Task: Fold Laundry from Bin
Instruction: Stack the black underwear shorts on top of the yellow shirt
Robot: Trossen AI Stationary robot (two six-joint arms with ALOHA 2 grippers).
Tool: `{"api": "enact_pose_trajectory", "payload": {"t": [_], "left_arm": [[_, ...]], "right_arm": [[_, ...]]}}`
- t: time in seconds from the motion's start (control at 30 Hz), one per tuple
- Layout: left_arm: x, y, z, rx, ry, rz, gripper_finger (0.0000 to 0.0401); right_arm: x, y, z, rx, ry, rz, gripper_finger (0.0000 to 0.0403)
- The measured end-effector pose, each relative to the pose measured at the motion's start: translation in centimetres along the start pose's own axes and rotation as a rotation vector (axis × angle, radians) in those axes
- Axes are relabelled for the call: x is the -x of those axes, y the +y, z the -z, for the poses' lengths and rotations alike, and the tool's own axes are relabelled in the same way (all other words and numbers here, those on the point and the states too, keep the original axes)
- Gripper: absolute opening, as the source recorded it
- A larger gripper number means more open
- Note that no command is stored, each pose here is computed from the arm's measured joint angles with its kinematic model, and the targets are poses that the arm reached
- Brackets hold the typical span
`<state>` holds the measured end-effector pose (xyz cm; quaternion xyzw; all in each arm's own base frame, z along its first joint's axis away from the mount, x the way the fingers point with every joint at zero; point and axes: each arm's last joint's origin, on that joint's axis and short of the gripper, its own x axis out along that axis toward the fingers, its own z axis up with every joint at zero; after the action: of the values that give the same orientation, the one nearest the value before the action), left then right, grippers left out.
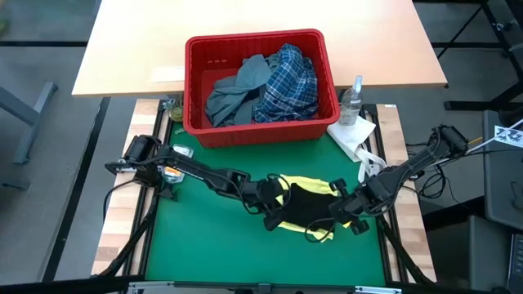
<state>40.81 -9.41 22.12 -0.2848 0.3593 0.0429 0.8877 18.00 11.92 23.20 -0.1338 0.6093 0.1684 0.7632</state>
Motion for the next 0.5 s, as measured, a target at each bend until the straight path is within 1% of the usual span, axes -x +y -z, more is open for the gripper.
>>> {"api": "enact_pose_trajectory", "payload": {"t": [0.2, 0.27, 0.37, 0.5], "left_arm": [[0.1, 0.5, 1.0, -0.004, 0.087, -0.072, 0.0149], [0.1, 0.8, 0.9, -0.008, 0.092, -0.081, 0.016], [0.0, 1.3, 0.3, -0.046, 0.076, -0.082, 0.0167], [0.0, 2.1, -0.8, -0.035, 0.044, -0.076, 0.0168]], "right_arm": [[-0.4, 0.0, -0.2, 0.003, 0.014, 0.002, 0.0005], [-0.4, 0.0, -0.2, 0.003, 0.014, 0.002, 0.0011], [-0.4, 0.0, -0.2, 0.003, 0.013, 0.004, 0.0037], [-0.4, 0.0, -0.1, 0.002, 0.016, 0.004, 0.0094]]}}
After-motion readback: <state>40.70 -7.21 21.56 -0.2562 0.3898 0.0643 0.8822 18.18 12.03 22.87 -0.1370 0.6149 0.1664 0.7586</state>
